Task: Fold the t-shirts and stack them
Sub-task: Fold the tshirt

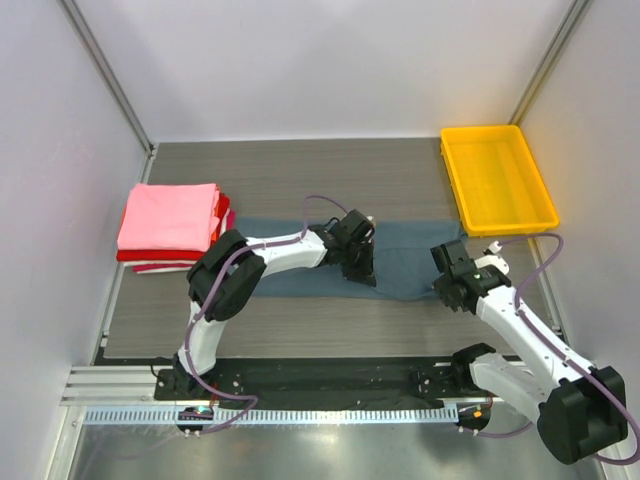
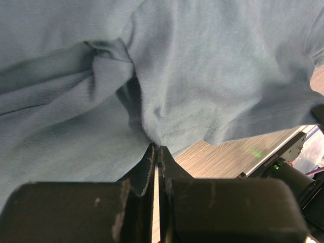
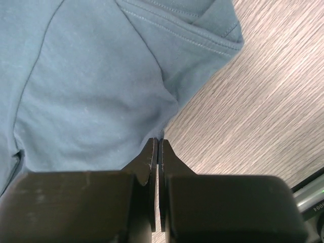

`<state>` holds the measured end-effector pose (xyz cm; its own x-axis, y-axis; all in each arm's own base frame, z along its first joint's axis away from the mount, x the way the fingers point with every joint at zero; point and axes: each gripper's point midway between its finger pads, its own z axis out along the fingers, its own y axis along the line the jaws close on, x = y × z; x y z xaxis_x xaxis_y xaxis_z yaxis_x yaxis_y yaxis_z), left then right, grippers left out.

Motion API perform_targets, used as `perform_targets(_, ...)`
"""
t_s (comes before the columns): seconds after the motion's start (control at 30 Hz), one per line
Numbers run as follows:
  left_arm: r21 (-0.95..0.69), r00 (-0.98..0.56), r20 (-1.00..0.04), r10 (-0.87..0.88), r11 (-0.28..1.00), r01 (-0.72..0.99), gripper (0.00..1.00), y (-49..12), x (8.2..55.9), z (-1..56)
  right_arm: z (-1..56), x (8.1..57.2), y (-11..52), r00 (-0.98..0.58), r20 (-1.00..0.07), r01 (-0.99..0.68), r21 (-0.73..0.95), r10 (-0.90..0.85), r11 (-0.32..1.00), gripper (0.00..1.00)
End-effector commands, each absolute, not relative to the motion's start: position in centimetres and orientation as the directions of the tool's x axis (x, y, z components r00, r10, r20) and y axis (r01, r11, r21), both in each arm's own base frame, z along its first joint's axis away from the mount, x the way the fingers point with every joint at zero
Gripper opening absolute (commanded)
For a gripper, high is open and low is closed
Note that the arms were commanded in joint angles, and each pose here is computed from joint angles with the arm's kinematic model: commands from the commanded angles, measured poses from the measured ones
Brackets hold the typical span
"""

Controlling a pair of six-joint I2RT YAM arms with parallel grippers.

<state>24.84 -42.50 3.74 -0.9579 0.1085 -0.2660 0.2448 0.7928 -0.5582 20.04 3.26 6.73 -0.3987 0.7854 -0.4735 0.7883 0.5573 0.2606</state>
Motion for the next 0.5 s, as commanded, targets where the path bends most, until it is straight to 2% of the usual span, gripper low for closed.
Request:
perform_targets(0.0,-0.583,-0.954,-0.273,0.122,0.768,0.265,0.00,-42.4,25.0,5.2,7.8,21.0,2.2,-0.373,-0.535,0.799,0.231,0.759,0.555,0.02)
perform_targets(0.47,-0.573,-0.957,-0.240,0.163,0.772,0.275,0.01,-42.4,24.6,4.3,8.9,24.7,1.3,-0.344,-0.581,0.813,0.209,0.738,0.544,0.04)
